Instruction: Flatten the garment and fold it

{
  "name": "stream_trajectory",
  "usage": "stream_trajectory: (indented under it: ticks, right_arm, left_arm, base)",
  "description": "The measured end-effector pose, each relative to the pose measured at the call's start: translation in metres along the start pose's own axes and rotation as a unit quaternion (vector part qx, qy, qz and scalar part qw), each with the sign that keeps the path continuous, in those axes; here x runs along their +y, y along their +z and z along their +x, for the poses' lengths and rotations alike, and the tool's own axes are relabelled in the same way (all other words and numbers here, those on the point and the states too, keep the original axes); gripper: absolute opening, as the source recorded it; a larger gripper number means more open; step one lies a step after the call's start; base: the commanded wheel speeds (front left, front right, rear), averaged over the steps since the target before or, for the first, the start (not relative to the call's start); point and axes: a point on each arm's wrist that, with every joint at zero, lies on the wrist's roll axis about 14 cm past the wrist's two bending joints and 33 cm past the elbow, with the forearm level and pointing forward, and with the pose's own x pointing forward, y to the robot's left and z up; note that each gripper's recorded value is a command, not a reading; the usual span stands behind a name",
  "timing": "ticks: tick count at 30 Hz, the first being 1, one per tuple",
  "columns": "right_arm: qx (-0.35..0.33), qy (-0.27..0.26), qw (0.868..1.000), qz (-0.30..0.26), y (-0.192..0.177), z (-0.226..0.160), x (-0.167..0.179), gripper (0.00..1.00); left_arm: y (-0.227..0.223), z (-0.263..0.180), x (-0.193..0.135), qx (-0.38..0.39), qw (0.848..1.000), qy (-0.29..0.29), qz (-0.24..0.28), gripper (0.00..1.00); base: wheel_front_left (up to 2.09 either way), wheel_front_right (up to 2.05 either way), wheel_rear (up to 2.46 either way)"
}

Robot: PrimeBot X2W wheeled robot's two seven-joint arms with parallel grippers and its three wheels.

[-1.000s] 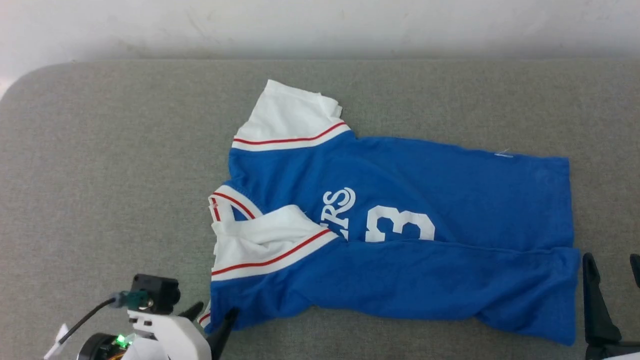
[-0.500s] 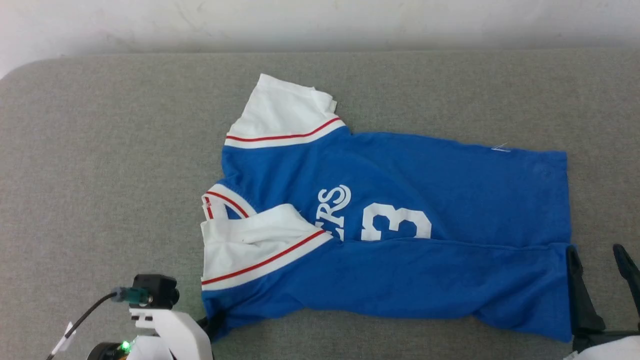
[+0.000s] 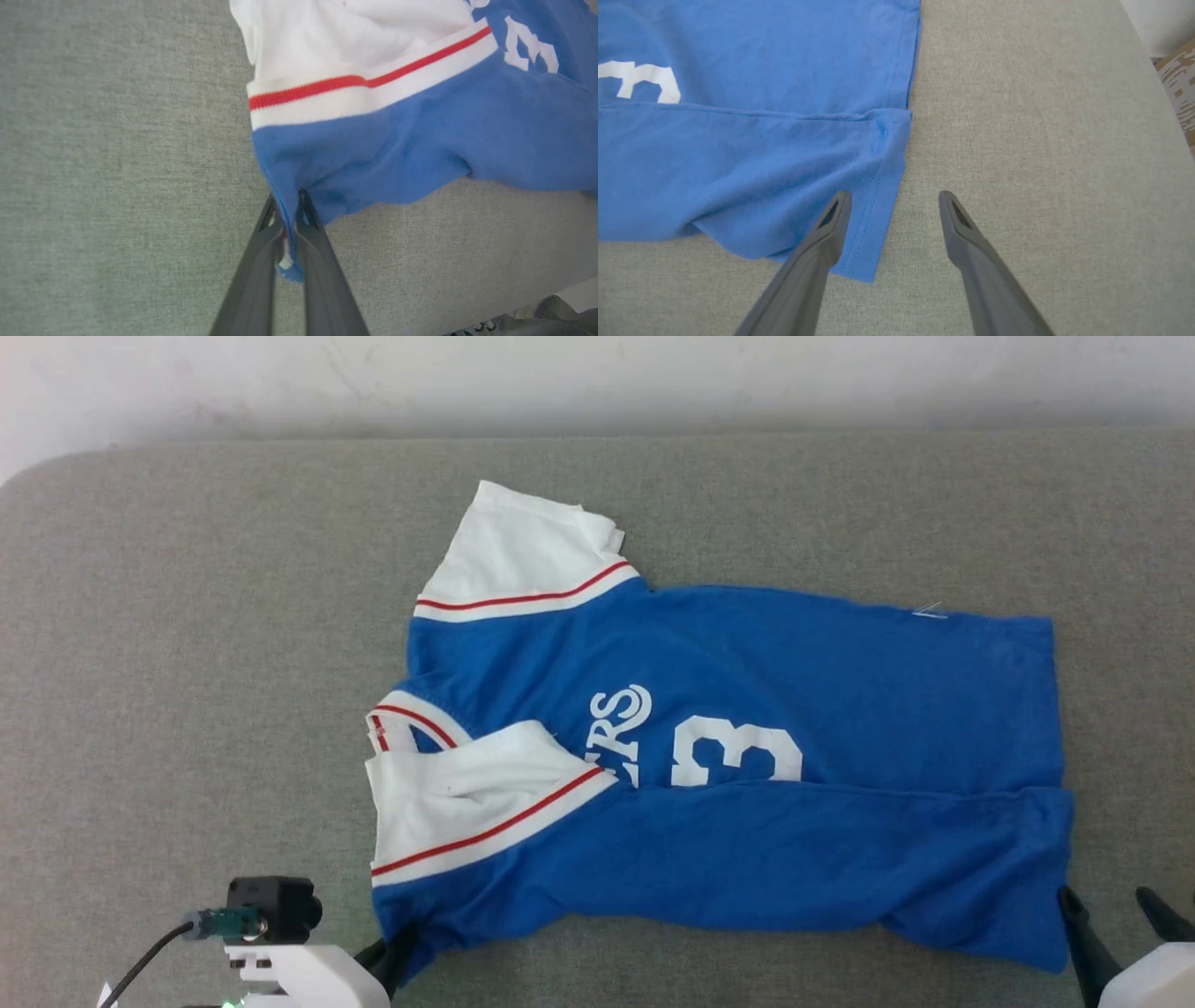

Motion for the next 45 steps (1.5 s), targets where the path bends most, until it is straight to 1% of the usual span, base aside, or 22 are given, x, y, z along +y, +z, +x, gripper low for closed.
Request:
stream_trajectory:
  ticks: [4, 8, 13, 14, 15, 16, 21, 27, 30, 32, 35, 40, 45]
  right_arm:
    - [0.052, 0.009, 0.999, 0.01, -0.023, 0.008, 0.006, 1.0]
    - [0.098, 0.006, 0.995, 0.017, -0.046, 0.015, 0.006, 1.0]
    - [0.131, 0.015, 0.991, 0.027, -0.057, 0.022, 0.012, 1.0]
    - [0.133, 0.016, 0.991, 0.028, -0.057, 0.022, 0.012, 0.64]
    - [0.132, 0.016, 0.991, 0.029, -0.056, 0.023, 0.013, 0.25]
    - [0.13, 0.018, 0.991, 0.031, -0.055, 0.023, 0.013, 0.0]
    - [0.113, 0.017, 0.992, 0.047, -0.046, 0.023, 0.011, 0.0]
    - [0.054, 0.003, 0.997, 0.051, -0.014, 0.017, -0.001, 0.0]
    - [0.042, -0.011, 0.998, 0.052, -0.003, 0.009, -0.011, 0.0]
    - [0.042, -0.018, 0.998, 0.05, -0.001, 0.004, -0.016, 0.0]
    - [0.055, -0.024, 0.997, 0.051, -0.005, -0.003, -0.024, 0.0]
    - [0.096, -0.032, 0.994, 0.042, -0.025, -0.012, -0.031, 0.0]
    - [0.118, -0.023, 0.992, 0.043, -0.039, -0.011, -0.026, 0.0]
  left_arm:
    - [0.001, 0.004, 0.0, 0.005, 1.0, 0.0, 0.001, 0.0]
    - [0.002, 0.008, 0.0, 0.009, 1.0, 0.0, 0.002, 0.0]
    - [0.007, 0.01, 0.001, 0.007, 1.0, 0.001, 0.004, 0.0]
    - [0.007, 0.01, 0.001, 0.007, 1.0, 0.001, 0.005, 0.0]
    - [0.007, 0.01, 0.001, 0.006, 1.0, 0.002, 0.005, 0.0]
    - [0.007, 0.01, 0.001, 0.006, 1.0, 0.002, 0.006, 0.0]
    - [0.009, 0.008, 0.0, -0.002, 1.0, 0.001, 0.003, 0.0]
    - [0.031, -0.004, 0.002, -0.044, 0.999, -0.003, -0.005, 0.0]
    - [0.035, -0.016, 0.012, -0.052, 0.999, 0.011, 0.001, 0.0]
    - [0.028, -0.024, 0.017, -0.04, 0.999, 0.018, -0.004, 0.0]
    - [0.01, -0.035, 0.016, -0.009, 0.999, 0.015, -0.028, 0.0]
    - [-0.026, -0.05, 0.014, 0.051, 0.997, 0.011, -0.063, 0.0]
    - [-0.042, -0.051, 0.014, 0.065, 0.994, 0.011, -0.082, 0.0]
  base:
    - [0.0, 0.0, 0.0]
    - [0.0, 0.0, 0.0]
    - [0.0, 0.0, 0.0]
    - [0.0, 0.0, 0.0]
    - [0.0, 0.0, 0.0]
    - [0.0, 0.0, 0.0]
    - [0.0, 0.0, 0.0]
    - [0.0, 0.0, 0.0]
    - [0.0, 0.0, 0.0]
    - [0.0, 0.0, 0.0]
    - [0.0, 0.0, 0.0]
    - [0.0, 0.0, 0.0]
    - [0.0, 0.0, 0.0]
